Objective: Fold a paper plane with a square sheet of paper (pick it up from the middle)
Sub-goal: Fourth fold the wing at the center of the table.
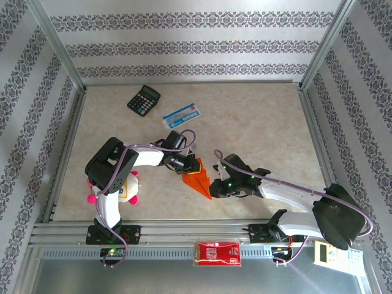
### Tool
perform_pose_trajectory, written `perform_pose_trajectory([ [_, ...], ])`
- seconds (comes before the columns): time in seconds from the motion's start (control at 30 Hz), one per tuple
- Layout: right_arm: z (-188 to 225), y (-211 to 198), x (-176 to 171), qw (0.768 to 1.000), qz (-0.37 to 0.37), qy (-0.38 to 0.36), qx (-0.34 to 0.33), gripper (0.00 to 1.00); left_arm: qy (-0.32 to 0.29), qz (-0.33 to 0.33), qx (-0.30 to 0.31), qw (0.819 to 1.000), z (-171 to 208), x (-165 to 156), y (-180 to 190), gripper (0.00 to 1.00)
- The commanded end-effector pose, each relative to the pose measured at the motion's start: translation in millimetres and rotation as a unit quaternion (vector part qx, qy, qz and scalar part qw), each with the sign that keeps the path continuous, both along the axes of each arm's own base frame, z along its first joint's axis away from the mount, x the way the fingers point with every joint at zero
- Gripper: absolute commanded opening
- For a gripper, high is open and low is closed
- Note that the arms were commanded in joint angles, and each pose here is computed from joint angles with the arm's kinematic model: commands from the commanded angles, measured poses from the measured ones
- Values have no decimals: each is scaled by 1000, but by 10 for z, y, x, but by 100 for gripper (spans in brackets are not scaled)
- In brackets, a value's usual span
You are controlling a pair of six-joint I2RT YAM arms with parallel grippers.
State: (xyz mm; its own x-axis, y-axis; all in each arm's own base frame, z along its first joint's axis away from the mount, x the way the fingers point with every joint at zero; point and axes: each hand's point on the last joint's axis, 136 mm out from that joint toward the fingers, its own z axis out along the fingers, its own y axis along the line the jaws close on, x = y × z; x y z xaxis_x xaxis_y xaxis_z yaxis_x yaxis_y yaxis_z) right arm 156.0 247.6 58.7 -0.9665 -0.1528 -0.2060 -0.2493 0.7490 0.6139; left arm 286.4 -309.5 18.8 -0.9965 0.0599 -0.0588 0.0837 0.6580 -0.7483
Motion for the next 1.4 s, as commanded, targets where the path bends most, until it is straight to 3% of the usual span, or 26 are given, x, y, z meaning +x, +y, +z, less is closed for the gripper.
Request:
perform_pose_trajectory([
  [0.0,103,172,168,1000,1,-10,21,10,32,20,71,997,-386,-56,282,11],
  [0.43,-163,427,566,1000,-15,-4,3,8,32,21,66,997,-362,-44,261,12],
  [1.37,-551,-3,500,997,-63,30,-36,3,-25,44,-24,998,388,363,-63,29],
])
